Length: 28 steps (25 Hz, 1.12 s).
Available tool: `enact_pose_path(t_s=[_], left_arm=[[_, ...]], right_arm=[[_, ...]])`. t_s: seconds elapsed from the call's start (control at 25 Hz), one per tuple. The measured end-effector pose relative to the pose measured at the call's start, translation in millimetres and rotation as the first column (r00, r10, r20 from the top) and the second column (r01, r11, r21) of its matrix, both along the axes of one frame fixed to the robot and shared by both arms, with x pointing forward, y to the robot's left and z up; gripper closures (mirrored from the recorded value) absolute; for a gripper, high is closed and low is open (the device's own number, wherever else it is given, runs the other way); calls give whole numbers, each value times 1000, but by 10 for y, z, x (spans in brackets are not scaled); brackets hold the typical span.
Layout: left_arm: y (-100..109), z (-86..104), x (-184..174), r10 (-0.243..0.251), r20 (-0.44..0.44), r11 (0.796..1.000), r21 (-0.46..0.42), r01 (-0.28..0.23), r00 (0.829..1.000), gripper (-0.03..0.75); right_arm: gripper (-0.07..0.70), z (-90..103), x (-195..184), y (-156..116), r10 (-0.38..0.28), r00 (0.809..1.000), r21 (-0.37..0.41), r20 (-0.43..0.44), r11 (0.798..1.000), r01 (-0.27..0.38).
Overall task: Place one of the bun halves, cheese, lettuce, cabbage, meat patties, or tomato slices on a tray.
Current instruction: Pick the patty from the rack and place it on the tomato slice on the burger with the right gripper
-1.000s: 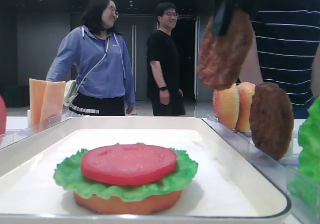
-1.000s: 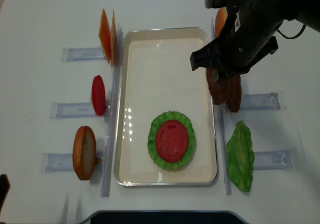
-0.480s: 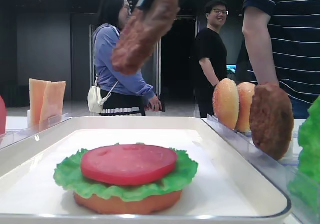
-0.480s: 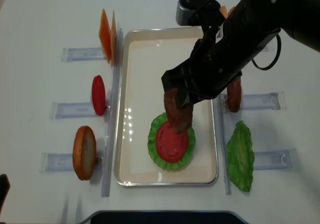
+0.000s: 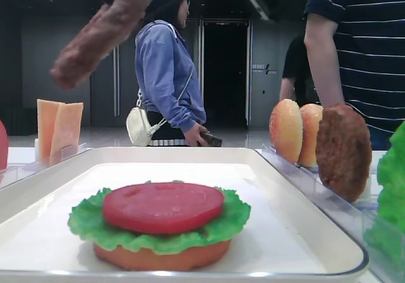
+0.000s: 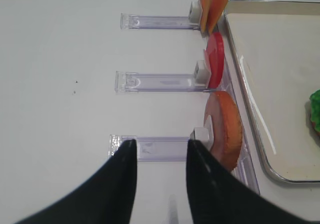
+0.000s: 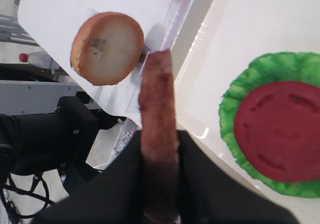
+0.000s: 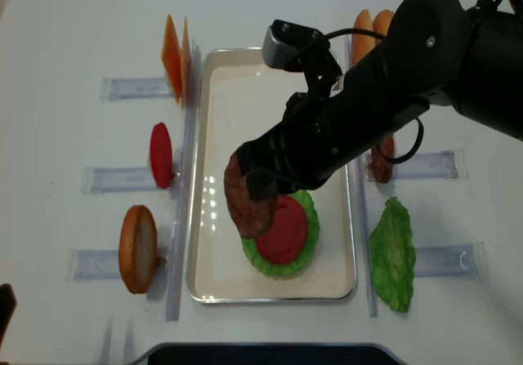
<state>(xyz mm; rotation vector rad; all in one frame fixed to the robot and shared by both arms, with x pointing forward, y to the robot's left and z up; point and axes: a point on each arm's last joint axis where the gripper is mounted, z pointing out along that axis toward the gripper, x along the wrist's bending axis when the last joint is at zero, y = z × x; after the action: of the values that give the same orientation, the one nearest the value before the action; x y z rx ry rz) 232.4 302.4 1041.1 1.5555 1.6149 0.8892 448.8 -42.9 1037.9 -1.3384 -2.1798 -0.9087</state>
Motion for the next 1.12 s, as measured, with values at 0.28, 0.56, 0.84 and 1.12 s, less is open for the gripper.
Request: enact_pose_path(t_s=[0.28,0.56,0.84,1.12], left_arm=[[0,0,0,0,0,1000,0,0,1000,450],[0,0,0,0,0,1000,0,0,1000,450],[0,0,0,0,0,1000,0,0,1000,450],[0,0,0,0,0,1000,0,0,1000,450]], right_arm=[[486,-236,80,129,19,999,45,-34,999,-17],[486,-434,218,67,6,995,18,-101,1000,-5],[486,-531,339,-57,-9,988,3,-152,1000,10],[486,-601,368,-115,11,976,3,-217,1000,-10]])
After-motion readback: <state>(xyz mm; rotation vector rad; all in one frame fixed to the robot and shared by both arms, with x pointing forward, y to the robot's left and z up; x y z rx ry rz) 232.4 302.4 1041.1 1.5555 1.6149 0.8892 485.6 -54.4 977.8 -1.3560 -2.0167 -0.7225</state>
